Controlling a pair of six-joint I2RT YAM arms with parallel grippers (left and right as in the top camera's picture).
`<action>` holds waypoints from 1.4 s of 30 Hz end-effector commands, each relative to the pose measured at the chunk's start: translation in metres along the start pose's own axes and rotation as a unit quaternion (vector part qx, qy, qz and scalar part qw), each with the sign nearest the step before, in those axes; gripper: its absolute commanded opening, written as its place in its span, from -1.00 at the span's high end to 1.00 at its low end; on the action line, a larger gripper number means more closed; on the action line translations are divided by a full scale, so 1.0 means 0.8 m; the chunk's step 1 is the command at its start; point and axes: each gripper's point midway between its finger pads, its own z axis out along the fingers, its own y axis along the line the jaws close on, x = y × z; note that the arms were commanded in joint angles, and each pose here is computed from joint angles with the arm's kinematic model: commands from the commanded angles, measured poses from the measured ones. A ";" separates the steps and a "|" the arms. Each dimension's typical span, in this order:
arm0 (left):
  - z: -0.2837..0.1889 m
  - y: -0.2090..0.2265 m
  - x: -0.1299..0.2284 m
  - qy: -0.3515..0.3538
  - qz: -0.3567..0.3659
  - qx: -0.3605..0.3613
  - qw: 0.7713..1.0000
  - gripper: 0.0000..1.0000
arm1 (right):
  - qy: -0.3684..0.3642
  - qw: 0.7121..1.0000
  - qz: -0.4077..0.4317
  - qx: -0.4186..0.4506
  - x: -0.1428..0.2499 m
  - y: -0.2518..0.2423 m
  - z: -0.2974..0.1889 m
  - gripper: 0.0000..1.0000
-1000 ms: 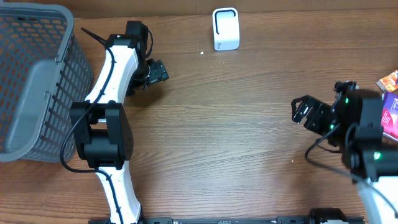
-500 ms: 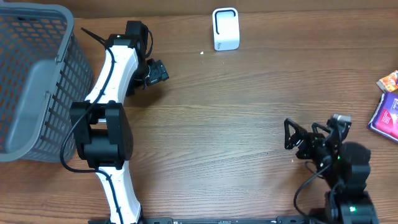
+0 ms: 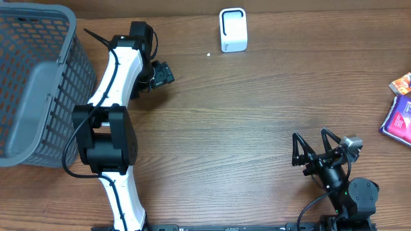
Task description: Scan the item barcode
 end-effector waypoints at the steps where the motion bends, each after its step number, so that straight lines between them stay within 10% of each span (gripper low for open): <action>1: 0.004 -0.002 0.002 0.005 0.009 0.000 1.000 -1.00 | -0.023 1.000 -0.009 0.005 -0.003 -0.004 -0.003 -1.00; 42: 0.004 -0.002 0.002 0.005 0.009 0.000 1.000 -1.00 | -0.063 0.980 -0.142 0.120 -0.019 -0.052 -0.009 -1.00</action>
